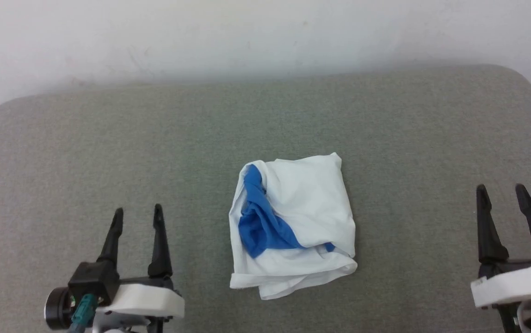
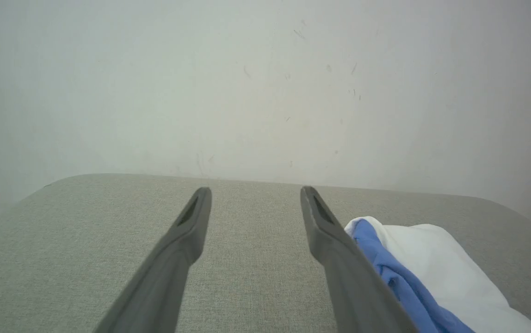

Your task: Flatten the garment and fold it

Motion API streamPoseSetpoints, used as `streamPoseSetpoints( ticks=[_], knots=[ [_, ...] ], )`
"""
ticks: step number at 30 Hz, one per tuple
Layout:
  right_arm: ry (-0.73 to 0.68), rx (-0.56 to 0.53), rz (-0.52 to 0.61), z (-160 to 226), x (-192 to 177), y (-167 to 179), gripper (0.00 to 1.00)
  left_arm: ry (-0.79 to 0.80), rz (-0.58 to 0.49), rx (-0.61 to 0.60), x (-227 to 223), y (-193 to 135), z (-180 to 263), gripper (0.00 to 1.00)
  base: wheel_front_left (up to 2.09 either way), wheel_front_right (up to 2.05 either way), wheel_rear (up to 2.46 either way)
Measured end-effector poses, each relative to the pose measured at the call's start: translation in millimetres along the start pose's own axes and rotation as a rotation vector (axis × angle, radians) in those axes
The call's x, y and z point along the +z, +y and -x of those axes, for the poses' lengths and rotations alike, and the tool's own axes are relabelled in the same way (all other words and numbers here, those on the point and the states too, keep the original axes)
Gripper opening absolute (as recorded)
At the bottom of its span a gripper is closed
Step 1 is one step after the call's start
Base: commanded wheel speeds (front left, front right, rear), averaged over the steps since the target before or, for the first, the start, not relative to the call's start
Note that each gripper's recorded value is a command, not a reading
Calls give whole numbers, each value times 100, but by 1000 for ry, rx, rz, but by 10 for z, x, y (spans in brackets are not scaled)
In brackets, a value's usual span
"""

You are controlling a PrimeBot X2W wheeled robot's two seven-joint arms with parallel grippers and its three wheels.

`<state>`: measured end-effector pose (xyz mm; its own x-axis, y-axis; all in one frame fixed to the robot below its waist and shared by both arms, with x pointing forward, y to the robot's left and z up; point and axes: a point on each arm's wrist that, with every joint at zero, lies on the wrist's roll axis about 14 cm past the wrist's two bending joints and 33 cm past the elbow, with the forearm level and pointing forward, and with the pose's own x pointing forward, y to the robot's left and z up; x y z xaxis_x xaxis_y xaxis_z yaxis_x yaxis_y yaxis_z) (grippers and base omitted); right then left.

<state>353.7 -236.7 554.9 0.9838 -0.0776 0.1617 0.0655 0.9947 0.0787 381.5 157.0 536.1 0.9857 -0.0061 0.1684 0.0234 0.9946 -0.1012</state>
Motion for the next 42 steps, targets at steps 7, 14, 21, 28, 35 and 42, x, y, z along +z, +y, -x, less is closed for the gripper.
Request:
streamPoseSetpoints(
  ticks=[7,14,21,28,35,42],
  knots=[
    [150,-130,-55,178,-260,-416,100,12,-14,11,-43,81,-10,100,0,0,0],
    [542,-174,-320,125,-985,-675,100,-10,-5,47,24,216,-33,100,0,0,0],
    [891,-26,-739,-56,-1544,-8,100,10,12,89,-30,344,13,100,0,0,0],
    [1046,198,-888,-404,-1700,853,100,22,8,140,-69,466,-3,100,0,0,0],
    [1200,317,-893,-406,-1935,1360,18,54,-1,196,-159,608,44,100,0,0,0],
    [1225,358,-845,-417,-1947,1477,0,67,-7,207,-195,631,69,100,0,0,0]
  ],
)
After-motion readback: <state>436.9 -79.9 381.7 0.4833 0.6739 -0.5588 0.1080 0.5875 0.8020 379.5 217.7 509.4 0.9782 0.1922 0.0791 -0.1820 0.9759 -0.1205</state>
